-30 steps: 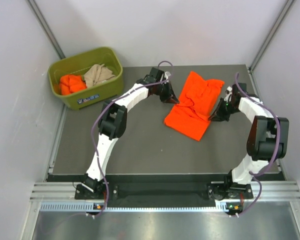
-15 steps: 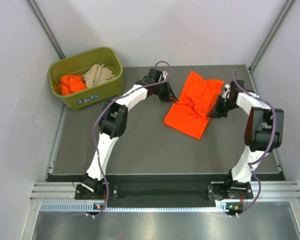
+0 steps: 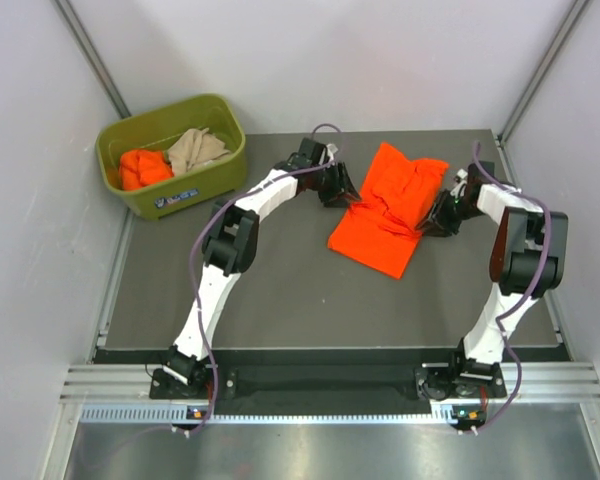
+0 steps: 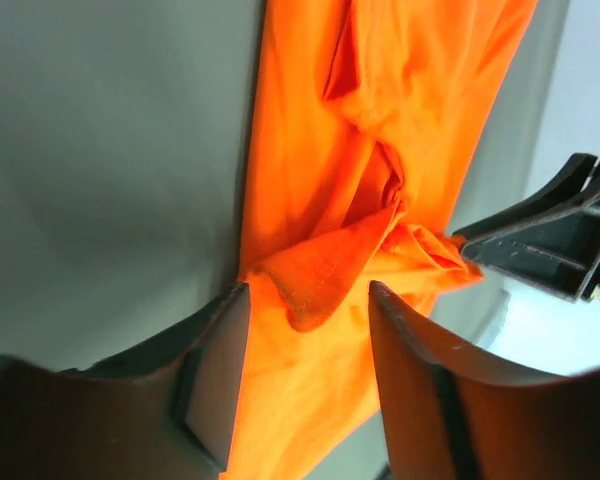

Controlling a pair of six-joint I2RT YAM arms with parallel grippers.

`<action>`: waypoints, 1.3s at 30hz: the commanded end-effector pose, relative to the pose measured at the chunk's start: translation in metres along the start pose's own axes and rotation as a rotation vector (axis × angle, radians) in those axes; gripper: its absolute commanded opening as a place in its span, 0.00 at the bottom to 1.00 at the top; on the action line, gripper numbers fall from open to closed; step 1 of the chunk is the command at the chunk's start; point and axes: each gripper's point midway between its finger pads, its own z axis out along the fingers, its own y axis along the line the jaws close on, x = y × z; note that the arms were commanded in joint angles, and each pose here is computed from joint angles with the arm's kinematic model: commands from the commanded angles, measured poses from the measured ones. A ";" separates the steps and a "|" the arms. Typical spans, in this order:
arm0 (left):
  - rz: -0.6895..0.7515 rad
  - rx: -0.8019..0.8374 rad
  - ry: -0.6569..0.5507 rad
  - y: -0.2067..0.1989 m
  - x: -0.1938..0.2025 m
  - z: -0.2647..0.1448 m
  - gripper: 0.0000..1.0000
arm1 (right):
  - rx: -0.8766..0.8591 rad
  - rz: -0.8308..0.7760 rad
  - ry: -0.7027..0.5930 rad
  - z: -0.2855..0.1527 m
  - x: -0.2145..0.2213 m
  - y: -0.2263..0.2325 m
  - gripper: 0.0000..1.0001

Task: Fold and stack the t-shirts
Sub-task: Fold the tshirt

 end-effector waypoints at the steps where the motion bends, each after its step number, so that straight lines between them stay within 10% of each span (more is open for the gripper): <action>1: 0.178 -0.056 -0.125 -0.028 -0.037 -0.040 0.56 | -0.072 0.033 -0.099 -0.007 -0.045 0.000 0.40; 7: 0.297 -0.170 -0.056 -0.001 -0.009 -0.099 0.63 | 0.027 -0.032 -0.174 -0.044 -0.073 0.014 0.63; 14: 0.283 -0.115 0.053 0.009 0.063 -0.120 0.54 | 0.101 -0.299 -0.149 -0.051 0.003 0.096 0.61; 20: 0.262 -0.128 0.070 0.012 0.082 -0.132 0.51 | 0.222 -0.149 -0.164 -0.007 0.047 0.109 0.57; 39: 0.268 -0.177 0.119 0.018 0.111 -0.159 0.51 | 0.451 -0.096 -0.294 0.056 0.003 0.100 0.60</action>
